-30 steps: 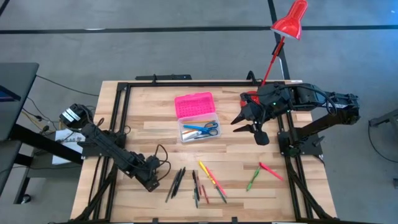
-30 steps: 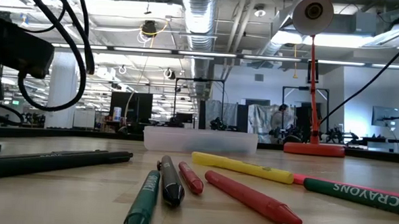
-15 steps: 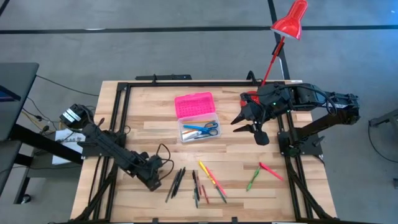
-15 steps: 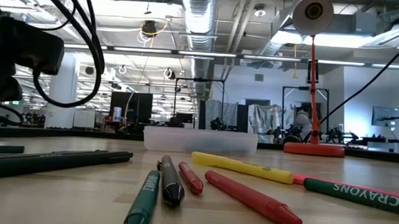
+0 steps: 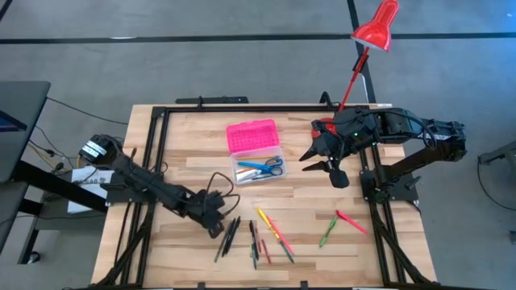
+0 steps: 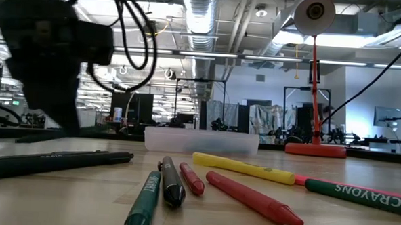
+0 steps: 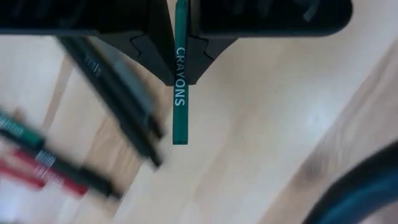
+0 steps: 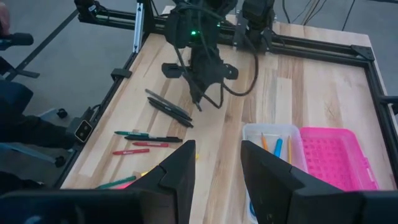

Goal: Pick & place school supplies into a supply box
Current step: Put the green crayon into the pink supply box, then put the green pen into the pink supply box

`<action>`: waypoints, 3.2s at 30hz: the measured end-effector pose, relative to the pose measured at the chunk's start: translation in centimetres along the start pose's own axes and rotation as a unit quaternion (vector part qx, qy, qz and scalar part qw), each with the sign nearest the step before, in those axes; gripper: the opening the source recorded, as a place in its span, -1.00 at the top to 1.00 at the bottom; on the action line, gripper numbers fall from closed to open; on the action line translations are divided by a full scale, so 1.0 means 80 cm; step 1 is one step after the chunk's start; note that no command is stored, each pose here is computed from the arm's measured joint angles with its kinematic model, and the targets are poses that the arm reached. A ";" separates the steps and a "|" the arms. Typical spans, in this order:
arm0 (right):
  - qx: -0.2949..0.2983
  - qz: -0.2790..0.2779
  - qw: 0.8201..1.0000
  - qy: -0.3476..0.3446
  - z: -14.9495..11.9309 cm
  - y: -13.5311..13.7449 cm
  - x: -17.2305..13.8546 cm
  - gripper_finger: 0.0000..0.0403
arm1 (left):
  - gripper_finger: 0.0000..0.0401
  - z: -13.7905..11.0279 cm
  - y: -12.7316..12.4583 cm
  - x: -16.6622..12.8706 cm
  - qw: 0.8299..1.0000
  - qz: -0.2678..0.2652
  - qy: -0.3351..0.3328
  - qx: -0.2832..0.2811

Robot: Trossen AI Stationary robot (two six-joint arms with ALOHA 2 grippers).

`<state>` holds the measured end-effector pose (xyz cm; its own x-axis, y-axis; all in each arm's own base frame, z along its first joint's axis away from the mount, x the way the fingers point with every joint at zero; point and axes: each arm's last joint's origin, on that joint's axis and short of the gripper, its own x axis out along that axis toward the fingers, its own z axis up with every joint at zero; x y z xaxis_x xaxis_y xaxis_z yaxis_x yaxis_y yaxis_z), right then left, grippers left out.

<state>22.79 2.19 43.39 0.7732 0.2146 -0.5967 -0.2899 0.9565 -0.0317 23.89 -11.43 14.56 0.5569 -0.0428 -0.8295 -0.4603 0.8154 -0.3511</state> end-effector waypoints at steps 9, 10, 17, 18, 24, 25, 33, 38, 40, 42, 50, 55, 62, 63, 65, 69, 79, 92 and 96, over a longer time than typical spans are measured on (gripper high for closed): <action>0.005 0.000 1.000 0.000 0.000 0.000 0.000 0.40 | 0.96 0.055 0.009 0.002 0.996 0.004 -0.085 0.014; 0.008 0.000 1.000 0.000 0.000 0.000 0.000 0.40 | 0.96 0.064 0.010 0.001 0.995 0.007 -0.094 0.022; 0.026 -0.001 1.000 0.000 0.000 0.000 0.000 0.40 | 0.96 0.130 0.028 -0.010 0.987 0.036 -0.147 0.061; 0.029 -0.003 1.000 0.000 -0.001 0.000 0.002 0.40 | 0.96 0.139 0.033 -0.012 0.985 0.041 -0.153 0.066; 0.059 -0.003 0.998 0.015 -0.016 -0.002 0.028 0.40 | 0.96 0.183 0.063 -0.021 0.980 0.054 -0.169 0.089; 0.066 -0.002 0.998 0.020 -0.020 -0.003 0.034 0.40 | 0.96 0.188 0.069 -0.022 0.980 0.056 -0.169 0.092; 0.126 0.007 0.992 0.014 -0.046 0.002 0.080 0.40 | 0.96 0.217 0.110 -0.030 0.976 0.074 -0.173 0.112; 0.118 0.022 0.992 -0.025 -0.042 0.013 0.090 0.40 | 0.96 0.225 0.128 -0.033 0.973 0.087 -0.174 0.127; 0.114 0.024 0.992 -0.039 -0.038 0.015 0.090 0.40 | 0.96 0.228 0.134 -0.035 0.971 0.092 -0.175 0.132; 0.112 0.017 0.992 -0.049 -0.035 0.016 0.090 0.40 | 0.96 0.231 0.139 -0.036 0.970 0.092 -0.175 0.139; 0.125 -0.009 0.989 -0.072 -0.030 0.013 0.089 0.40 | 0.96 0.240 0.155 -0.041 0.965 0.098 -0.187 0.154; 0.131 -0.021 0.988 -0.074 -0.030 0.012 0.089 0.40 | 0.96 0.242 0.160 -0.033 0.963 0.104 -0.185 0.167; 0.139 -0.021 0.987 -0.072 -0.030 0.012 0.089 0.40 | 0.96 0.241 0.161 0.009 0.968 0.076 -0.147 0.189; 0.140 -0.021 0.987 -0.072 -0.030 0.012 0.089 0.40 | 0.96 0.240 0.160 0.012 0.967 0.078 -0.142 0.196; 0.142 -0.021 0.987 -0.070 -0.031 0.012 0.089 0.40 | 0.96 0.242 0.155 0.017 0.965 0.081 -0.138 0.210; 0.143 -0.021 0.987 -0.069 -0.031 0.012 0.089 0.40 | 0.96 0.246 0.151 0.018 0.965 0.084 -0.129 0.214; 0.133 -0.026 0.988 -0.067 -0.032 0.009 0.088 0.40 | 0.86 0.231 0.160 0.017 0.971 0.115 -0.041 0.205; 0.167 -0.035 0.985 -0.038 -0.040 0.002 0.088 0.40 | 0.37 0.233 0.158 0.013 0.978 0.106 -0.047 0.172; 0.225 -0.055 0.970 0.073 -0.067 0.009 0.087 0.40 | 0.36 0.250 0.143 0.003 0.980 0.068 -0.059 0.176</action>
<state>24.98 3.28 34.91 0.6886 0.1074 -0.7172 0.0914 0.9682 0.2327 32.61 9.40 19.03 0.5928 0.1298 -0.7948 -0.2793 0.9588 -0.0517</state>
